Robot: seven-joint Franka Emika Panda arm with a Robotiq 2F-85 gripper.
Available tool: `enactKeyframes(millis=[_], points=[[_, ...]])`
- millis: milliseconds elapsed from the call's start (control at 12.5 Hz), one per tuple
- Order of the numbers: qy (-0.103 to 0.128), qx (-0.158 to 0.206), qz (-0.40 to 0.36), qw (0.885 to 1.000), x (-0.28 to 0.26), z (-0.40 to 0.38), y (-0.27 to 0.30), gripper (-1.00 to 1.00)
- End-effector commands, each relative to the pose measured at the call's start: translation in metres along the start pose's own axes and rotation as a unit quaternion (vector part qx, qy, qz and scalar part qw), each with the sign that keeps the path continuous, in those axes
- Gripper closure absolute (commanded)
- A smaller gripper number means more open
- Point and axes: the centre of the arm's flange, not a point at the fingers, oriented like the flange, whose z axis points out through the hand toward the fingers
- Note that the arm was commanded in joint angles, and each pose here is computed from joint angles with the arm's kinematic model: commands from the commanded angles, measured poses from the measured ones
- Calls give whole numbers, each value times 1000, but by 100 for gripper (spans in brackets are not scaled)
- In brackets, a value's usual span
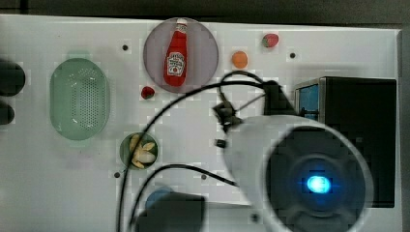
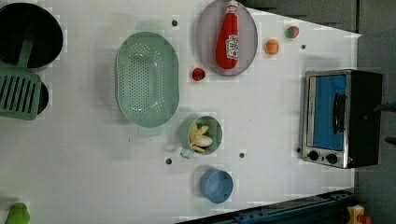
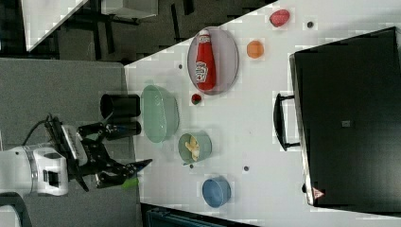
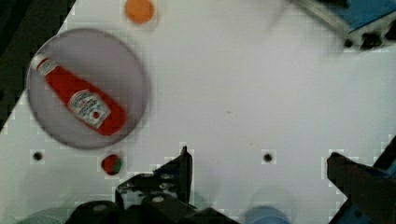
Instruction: Pick Banana and place it in mug.
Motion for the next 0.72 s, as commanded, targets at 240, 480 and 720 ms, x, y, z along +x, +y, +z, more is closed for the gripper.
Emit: enactKeyframes(millis=[240, 480, 720], points=[[-30, -35, -60, 997, 1, 14, 5, -100], [-30, -43, -62, 997, 1, 18, 4, -100], [-30, -43, -62, 997, 1, 18, 4, -100]])
